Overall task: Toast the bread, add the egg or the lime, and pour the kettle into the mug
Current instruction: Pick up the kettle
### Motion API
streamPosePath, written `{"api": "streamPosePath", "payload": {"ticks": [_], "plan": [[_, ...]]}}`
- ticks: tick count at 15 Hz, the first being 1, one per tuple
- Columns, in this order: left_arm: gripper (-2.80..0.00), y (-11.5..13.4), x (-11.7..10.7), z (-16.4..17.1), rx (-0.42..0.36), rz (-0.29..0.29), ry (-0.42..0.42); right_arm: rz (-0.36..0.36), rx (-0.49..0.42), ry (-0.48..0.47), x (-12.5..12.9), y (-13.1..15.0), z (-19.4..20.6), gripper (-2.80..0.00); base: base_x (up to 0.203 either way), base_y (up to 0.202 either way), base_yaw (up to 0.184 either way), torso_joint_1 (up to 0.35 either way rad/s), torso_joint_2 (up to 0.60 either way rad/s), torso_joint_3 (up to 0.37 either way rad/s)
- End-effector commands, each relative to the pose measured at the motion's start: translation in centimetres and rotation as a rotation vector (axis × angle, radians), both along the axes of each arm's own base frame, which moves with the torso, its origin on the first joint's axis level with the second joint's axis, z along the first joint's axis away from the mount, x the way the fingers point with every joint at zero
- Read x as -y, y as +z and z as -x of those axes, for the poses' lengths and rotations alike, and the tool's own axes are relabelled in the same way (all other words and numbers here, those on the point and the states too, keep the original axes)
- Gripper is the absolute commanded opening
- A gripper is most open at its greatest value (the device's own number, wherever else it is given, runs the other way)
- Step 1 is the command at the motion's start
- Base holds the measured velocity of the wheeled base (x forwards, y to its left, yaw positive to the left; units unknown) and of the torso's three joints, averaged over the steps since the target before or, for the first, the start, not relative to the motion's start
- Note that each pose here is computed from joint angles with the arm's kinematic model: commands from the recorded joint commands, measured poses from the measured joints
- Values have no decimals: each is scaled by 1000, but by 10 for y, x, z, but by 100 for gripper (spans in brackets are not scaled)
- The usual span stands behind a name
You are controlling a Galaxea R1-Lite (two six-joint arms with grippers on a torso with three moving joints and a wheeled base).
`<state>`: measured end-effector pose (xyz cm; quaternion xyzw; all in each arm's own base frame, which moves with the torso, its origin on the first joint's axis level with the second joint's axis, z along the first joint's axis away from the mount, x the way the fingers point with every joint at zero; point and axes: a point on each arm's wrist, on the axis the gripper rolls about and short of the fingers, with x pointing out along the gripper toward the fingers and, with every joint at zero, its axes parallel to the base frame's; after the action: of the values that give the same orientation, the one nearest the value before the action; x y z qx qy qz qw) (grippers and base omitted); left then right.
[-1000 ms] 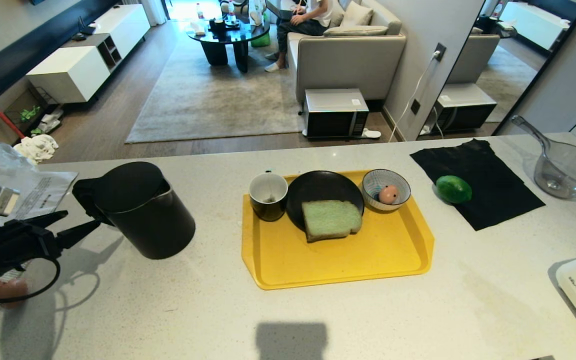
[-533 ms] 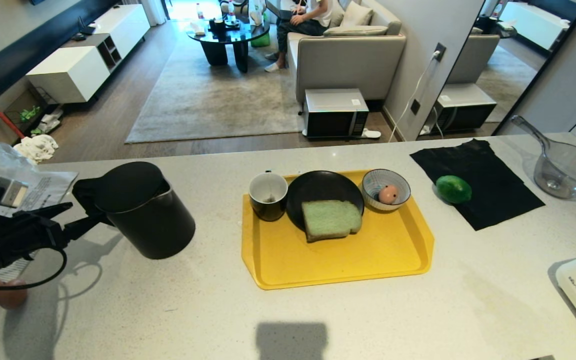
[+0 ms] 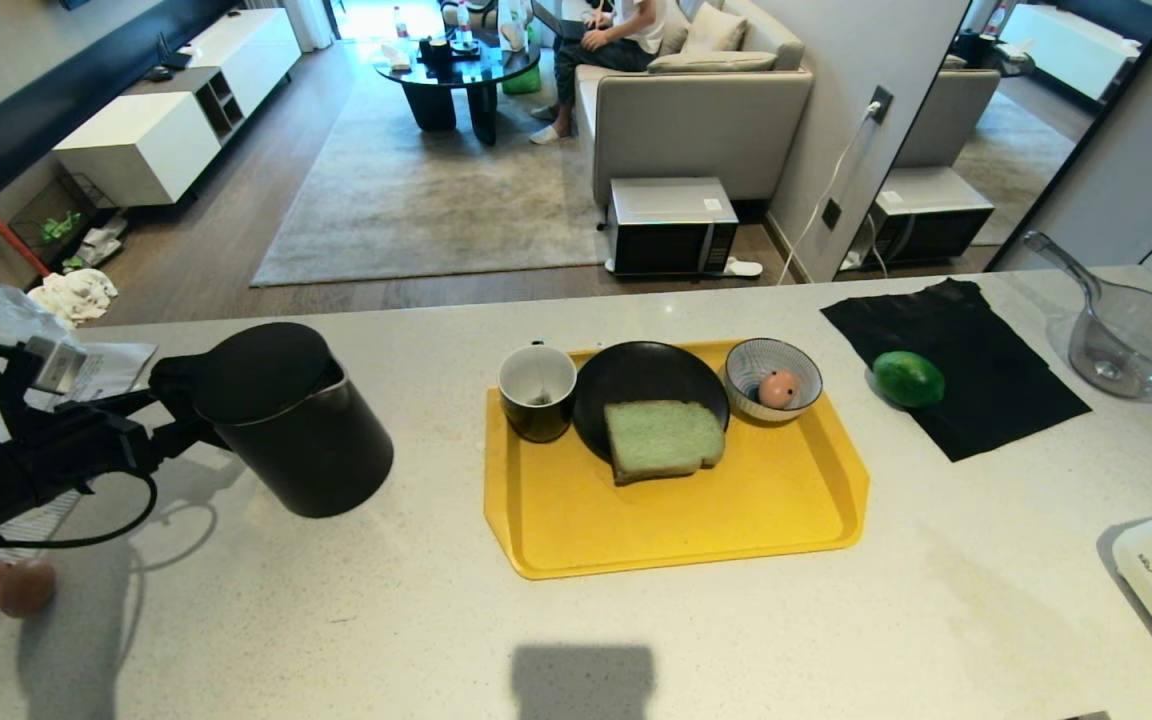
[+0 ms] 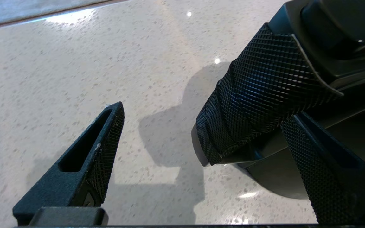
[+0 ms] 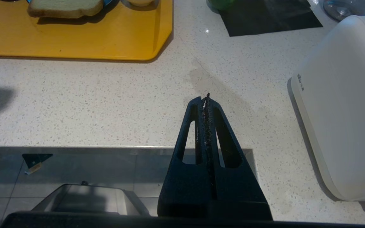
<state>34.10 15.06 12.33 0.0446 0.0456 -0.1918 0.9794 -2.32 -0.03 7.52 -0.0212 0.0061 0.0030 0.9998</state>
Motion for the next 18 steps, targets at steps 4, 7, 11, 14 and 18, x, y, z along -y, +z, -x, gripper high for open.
{"api": "streamPosePath", "payload": {"ticks": [4, 7, 11, 14, 18], "plan": [[0, -2, 21, -9, -10, 5, -66, 1, 0, 0, 0, 0, 0, -280, 0, 0, 0, 0, 0, 0], [0, -5, 28, -13, -24, 11, -87, 1, -1, 0, 0, 0, 0, -280, 0, 0, 0, 0, 0, 0], [0, -2, 24, -12, -2, -6, -35, 1, 0, 0, 0, 0, 0, -280, 0, 0, 0, 0, 0, 0], [0, 1, 16, -10, 40, -29, 13, 1, 0, 0, 0, 0, 0, -280, 0, 0, 0, 0, 0, 0], [0, -3, 14, -12, 39, -43, 34, 1, 0, 0, 0, 0, 0, -280, 0, 0, 0, 0, 0, 0]]}}
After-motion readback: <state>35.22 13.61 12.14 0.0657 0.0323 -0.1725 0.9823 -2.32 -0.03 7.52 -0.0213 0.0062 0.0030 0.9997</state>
